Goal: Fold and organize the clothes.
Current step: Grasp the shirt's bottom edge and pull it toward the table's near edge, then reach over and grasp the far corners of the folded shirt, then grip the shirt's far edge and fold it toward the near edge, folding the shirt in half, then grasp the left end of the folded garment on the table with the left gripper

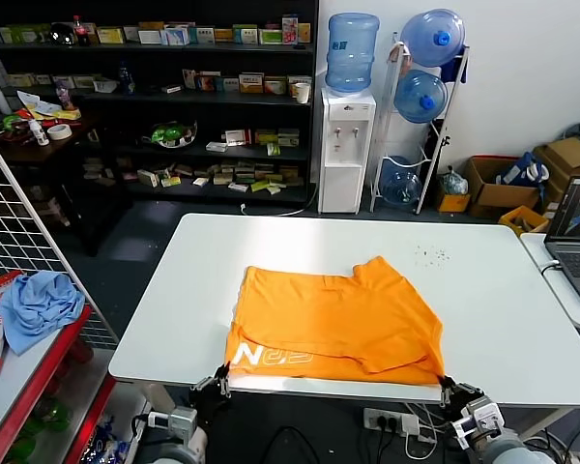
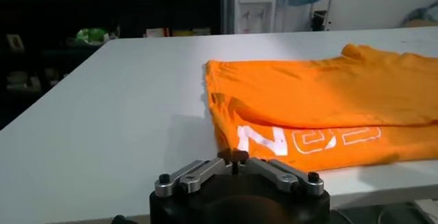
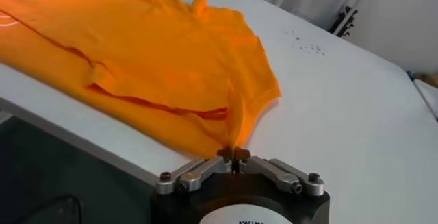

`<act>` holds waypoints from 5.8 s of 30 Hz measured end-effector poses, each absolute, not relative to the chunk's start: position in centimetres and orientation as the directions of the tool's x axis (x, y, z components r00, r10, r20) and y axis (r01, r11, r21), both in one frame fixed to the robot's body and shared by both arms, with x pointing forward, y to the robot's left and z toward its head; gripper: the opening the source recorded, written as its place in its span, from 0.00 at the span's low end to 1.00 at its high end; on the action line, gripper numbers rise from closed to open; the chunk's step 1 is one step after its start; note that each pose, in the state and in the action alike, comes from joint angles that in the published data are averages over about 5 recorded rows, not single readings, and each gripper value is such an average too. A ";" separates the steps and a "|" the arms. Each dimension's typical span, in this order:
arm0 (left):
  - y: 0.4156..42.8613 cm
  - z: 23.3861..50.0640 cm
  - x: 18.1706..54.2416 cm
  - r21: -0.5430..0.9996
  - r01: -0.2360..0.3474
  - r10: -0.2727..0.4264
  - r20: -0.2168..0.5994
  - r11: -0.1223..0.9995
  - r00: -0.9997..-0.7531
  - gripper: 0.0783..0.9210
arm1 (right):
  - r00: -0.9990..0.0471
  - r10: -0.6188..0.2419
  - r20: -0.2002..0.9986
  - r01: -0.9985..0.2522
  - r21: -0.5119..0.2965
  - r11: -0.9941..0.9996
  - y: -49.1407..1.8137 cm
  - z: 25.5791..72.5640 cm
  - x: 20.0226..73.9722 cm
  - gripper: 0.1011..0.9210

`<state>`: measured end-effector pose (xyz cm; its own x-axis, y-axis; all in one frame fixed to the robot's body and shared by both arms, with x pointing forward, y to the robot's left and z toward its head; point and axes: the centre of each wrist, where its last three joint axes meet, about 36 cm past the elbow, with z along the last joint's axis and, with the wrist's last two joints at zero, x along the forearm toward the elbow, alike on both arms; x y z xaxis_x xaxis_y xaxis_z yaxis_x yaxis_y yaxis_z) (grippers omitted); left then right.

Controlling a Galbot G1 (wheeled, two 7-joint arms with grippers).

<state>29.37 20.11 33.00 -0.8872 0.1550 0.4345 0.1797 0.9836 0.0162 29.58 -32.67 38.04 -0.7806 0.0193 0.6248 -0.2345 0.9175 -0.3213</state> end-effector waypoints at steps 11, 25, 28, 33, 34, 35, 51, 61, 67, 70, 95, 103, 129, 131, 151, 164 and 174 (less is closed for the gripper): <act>20.2 35.4 28.9 0.024 0.214 0.188 0.392 0.976 -0.901 0.44 | -0.796 0.002 0.605 -0.221 -0.294 0.930 -32.2 40.3 29.6 0.46; 20.4 36.4 36.7 0.029 0.256 0.237 0.290 0.966 -0.927 0.86 | -0.876 -0.037 0.481 -0.134 -0.169 0.976 -34.9 41.6 38.3 0.87; 20.3 36.1 39.7 0.031 0.256 0.237 0.282 0.966 -0.930 0.88 | -0.878 -0.033 0.478 -0.117 -0.145 0.983 -35.8 41.3 41.2 0.88; 20.0 35.5 44.7 0.034 0.252 0.231 0.295 0.967 -0.927 0.88 | -0.867 -0.026 0.498 -0.094 -0.113 0.989 -37.0 40.6 46.0 0.88; 19.8 35.4 45.7 0.035 0.251 0.229 0.300 0.967 -0.926 0.88 | -0.864 -0.024 0.503 -0.091 -0.107 0.990 -37.2 40.5 47.0 0.88; 19.7 35.2 46.6 0.035 0.251 0.228 0.306 0.967 -0.924 0.88 | -0.861 -0.024 0.508 -0.087 -0.101 0.991 -37.4 40.5 47.8 0.88; 18.2 34.5 58.1 0.062 0.224 0.179 0.413 0.973 -0.893 0.88 | -0.827 -0.074 0.558 -0.091 -0.002 0.996 -37.3 38.2 57.4 0.88; 19.0 33.7 60.7 0.070 0.189 0.136 0.463 0.979 -0.876 0.88 | -0.793 -0.127 0.595 -0.133 0.034 0.991 -35.2 36.2 59.5 0.85; 19.2 33.2 61.0 0.059 0.185 0.134 0.488 0.981 -0.863 0.77 | -0.784 -0.139 0.606 -0.146 0.038 0.989 -34.2 35.7 60.1 0.65; 19.3 33.1 60.9 0.052 0.184 0.134 0.498 0.981 -0.857 0.66 | -0.780 -0.141 0.609 -0.149 0.038 0.988 -34.0 35.5 60.2 0.55; 20.4 32.7 57.4 0.031 0.180 0.141 0.495 0.983 -0.858 0.02 | -0.815 -0.123 0.566 -0.137 0.019 0.990 -33.0 37.8 57.7 0.03; 22.0 34.5 54.3 0.032 0.183 0.149 0.446 0.983 -0.882 0.02 | -0.841 -0.110 0.530 -0.146 -0.025 0.989 -33.2 39.9 52.9 0.03; 21.4 35.7 38.7 0.008 0.267 0.239 0.419 0.964 -0.876 0.03 | -0.796 -0.095 0.597 -0.226 -0.149 0.963 -30.7 39.3 36.9 0.04; 21.3 35.5 38.1 0.010 0.268 0.239 0.419 0.963 -0.876 0.05 | -0.793 -0.095 0.601 -0.231 -0.152 0.961 -30.5 39.2 36.5 0.09; 21.4 34.8 36.5 -0.003 0.232 0.213 0.403 0.973 -0.890 0.73 | -0.778 -0.110 0.619 -0.252 -0.147 0.957 -29.6 39.5 34.5 0.80; 21.7 32.8 37.8 -0.106 0.163 0.194 0.497 0.981 -0.846 0.88 | -0.771 -0.117 0.626 -0.257 -0.138 0.956 -29.4 39.6 33.8 0.88; 21.7 32.6 37.9 -0.152 0.147 0.205 0.520 0.977 -0.829 0.57 | -0.764 -0.125 0.632 -0.266 -0.133 0.955 -29.0 39.6 33.4 0.88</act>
